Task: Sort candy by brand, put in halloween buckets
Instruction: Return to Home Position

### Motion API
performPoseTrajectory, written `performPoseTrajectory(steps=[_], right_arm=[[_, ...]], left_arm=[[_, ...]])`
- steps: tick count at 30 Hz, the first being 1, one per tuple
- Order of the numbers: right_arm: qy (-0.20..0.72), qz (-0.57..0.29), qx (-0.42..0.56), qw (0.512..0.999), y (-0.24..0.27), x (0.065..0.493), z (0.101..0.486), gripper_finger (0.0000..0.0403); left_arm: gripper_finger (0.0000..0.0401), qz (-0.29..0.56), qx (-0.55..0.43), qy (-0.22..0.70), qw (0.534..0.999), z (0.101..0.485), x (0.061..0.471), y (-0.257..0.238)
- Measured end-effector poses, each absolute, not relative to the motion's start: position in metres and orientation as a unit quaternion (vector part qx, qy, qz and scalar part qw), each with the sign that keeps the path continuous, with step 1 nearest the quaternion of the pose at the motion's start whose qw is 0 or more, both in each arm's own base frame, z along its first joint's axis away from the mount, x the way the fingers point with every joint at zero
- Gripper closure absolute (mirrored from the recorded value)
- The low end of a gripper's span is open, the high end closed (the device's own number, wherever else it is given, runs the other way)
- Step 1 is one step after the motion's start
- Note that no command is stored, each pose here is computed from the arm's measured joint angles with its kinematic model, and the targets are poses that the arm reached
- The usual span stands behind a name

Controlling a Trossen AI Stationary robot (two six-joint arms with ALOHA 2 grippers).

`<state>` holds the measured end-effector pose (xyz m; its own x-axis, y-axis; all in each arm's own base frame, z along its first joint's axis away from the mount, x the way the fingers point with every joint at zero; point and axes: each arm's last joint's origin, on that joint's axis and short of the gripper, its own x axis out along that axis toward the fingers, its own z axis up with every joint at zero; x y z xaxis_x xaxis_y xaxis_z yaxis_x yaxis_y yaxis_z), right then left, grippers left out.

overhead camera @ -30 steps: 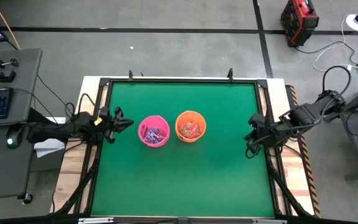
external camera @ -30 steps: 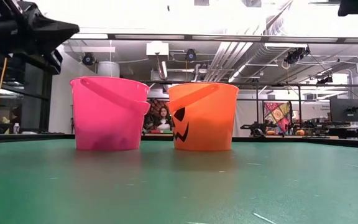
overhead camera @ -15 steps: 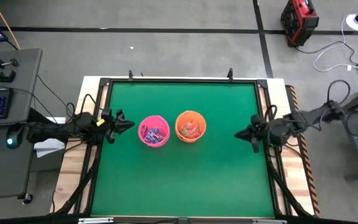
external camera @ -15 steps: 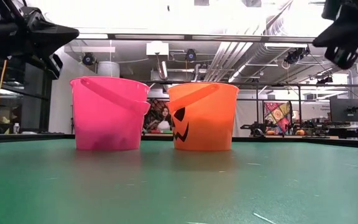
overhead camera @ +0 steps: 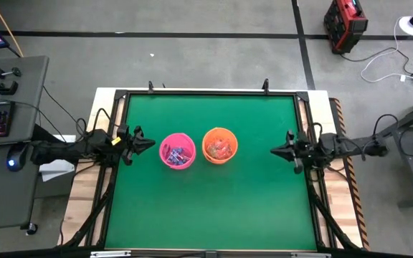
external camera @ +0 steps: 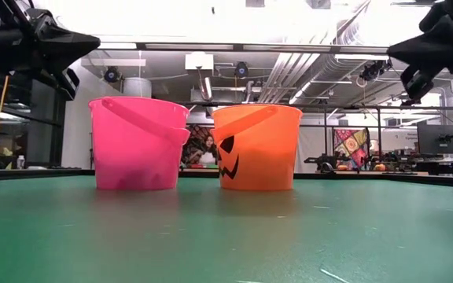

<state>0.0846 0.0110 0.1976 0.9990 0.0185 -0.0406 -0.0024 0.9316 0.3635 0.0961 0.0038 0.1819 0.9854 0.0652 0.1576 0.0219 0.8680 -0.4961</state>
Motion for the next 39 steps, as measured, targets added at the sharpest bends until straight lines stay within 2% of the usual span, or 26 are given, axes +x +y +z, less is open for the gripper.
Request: performPoseTrajectory(steps=[5, 11, 16, 39], right_arm=[[0.016, 0.018, 0.167, 0.986, 0.010, 0.091, 0.184, 0.0403], [0.013, -0.004, 0.142, 0.990, 0.004, 0.095, 0.172, 0.0403], [0.002, 0.031, 0.102, 0.994, 0.003, 0.097, 0.168, 0.0403], [0.003, 0.009, 0.103, 0.995, 0.002, 0.098, 0.168, 0.0403]], left_arm=[[0.0401, 0.012, -0.257, -0.084, 0.963, 0.182, 0.096, 0.004], [0.0401, 0.012, -0.257, -0.084, 0.963, 0.182, 0.096, 0.004], [0.0401, 0.012, -0.257, -0.084, 0.963, 0.182, 0.096, 0.004], [0.0401, 0.012, -0.257, -0.084, 0.963, 0.182, 0.096, 0.004]])
